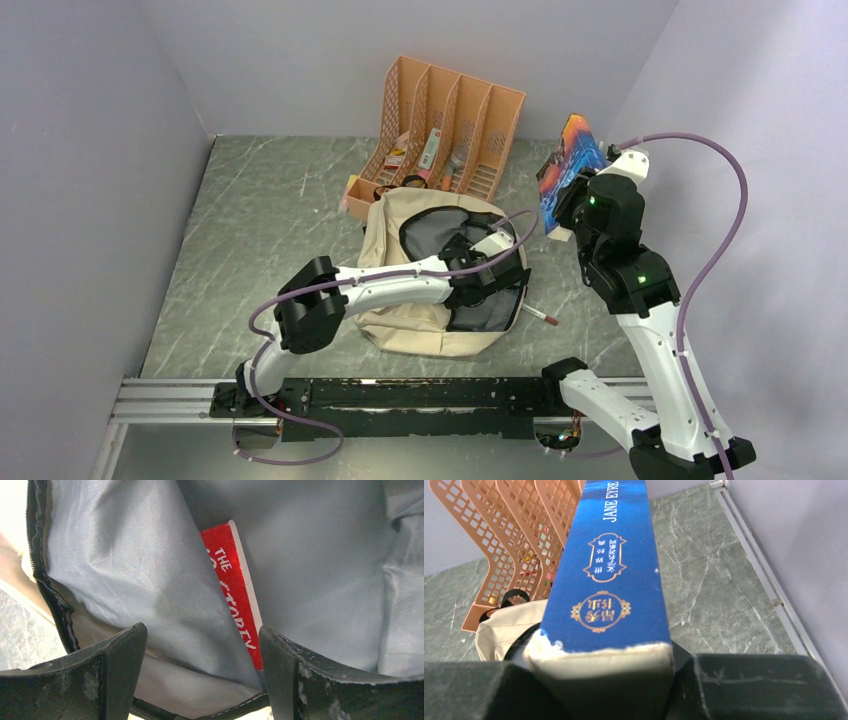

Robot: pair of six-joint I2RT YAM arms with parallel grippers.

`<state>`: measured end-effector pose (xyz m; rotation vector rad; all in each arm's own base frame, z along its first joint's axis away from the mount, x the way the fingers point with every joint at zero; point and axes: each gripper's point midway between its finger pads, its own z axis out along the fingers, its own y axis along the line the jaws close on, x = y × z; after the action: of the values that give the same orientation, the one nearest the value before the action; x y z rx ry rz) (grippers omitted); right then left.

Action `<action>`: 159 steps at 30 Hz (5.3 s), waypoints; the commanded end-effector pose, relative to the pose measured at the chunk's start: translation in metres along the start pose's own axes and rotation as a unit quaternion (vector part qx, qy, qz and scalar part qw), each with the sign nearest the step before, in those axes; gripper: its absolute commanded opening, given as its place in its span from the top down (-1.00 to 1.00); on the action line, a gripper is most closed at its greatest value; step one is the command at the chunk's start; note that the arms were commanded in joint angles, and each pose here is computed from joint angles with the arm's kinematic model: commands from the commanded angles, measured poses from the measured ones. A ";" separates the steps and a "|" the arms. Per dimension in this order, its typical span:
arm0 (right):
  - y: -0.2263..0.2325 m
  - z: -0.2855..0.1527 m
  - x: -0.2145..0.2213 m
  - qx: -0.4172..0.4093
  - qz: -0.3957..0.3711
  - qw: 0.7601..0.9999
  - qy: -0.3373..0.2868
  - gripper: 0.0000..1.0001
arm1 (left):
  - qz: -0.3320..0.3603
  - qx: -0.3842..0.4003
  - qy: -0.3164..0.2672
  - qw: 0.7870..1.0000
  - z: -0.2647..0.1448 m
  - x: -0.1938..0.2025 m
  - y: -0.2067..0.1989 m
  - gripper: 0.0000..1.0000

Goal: Pack the student bag
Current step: Place the book in the student bag.

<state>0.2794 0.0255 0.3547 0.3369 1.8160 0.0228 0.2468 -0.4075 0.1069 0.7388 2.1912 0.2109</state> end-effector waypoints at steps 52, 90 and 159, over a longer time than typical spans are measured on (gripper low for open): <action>0.080 -0.057 0.108 -0.212 0.176 0.925 0.262 1.00 | -0.103 0.013 -0.113 0.988 -0.063 -0.052 0.077 0.90; 0.176 -0.010 0.208 -0.493 0.170 0.782 0.342 1.00 | -0.125 0.040 -0.151 0.980 -0.098 -0.079 0.080 0.90; 0.074 0.048 0.154 -0.167 0.053 0.974 0.144 -0.42 | -0.140 0.096 -0.137 0.976 -0.097 -0.074 0.060 0.03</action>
<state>0.3014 0.1303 0.1978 0.1351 2.1100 0.4586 0.2408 -0.3778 0.2026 0.5809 2.0969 -0.0717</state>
